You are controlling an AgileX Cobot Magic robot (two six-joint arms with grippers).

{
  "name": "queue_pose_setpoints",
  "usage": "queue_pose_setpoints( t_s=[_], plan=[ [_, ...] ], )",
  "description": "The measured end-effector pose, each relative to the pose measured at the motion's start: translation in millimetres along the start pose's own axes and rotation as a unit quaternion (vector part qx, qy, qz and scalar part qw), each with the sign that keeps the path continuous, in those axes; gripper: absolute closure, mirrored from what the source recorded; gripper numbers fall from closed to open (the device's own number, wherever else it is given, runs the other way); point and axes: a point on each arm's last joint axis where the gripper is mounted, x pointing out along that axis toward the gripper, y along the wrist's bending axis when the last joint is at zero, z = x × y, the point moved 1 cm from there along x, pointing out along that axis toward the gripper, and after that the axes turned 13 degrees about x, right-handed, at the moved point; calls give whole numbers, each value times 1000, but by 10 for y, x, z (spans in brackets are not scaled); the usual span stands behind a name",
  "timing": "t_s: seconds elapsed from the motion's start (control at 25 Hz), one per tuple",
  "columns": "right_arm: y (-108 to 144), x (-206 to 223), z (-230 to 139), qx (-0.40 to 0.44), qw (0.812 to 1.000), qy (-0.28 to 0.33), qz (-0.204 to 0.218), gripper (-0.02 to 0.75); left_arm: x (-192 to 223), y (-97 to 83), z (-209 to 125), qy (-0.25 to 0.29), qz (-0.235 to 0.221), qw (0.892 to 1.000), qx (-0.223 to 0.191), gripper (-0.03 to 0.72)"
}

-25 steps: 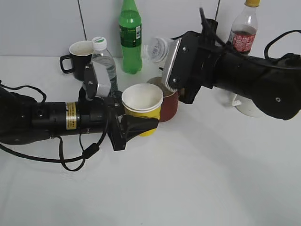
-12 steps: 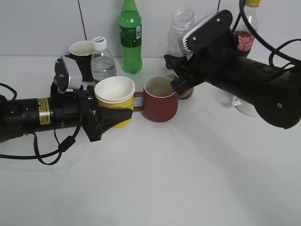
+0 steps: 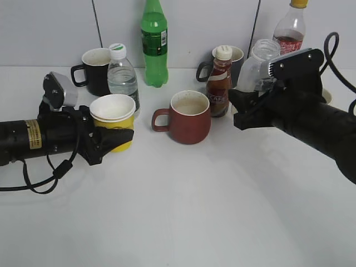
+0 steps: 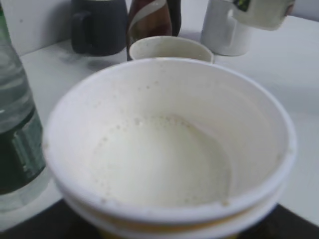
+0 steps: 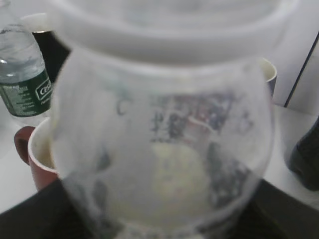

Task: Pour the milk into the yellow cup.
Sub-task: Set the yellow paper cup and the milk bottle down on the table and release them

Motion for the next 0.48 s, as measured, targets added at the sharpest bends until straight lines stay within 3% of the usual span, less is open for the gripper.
queue_pose_setpoints(
  t_s=[0.36, 0.48],
  plan=[
    [-18, -22, -140, -3, 1000, 22, 0, 300, 0, 91, -45, 15, 46, 999, 9, 245],
    [-33, 3, -229, -2, 999, 34, -2, 300, 34, 109, -181, 27, 61, 998, -6, 245]
  ],
)
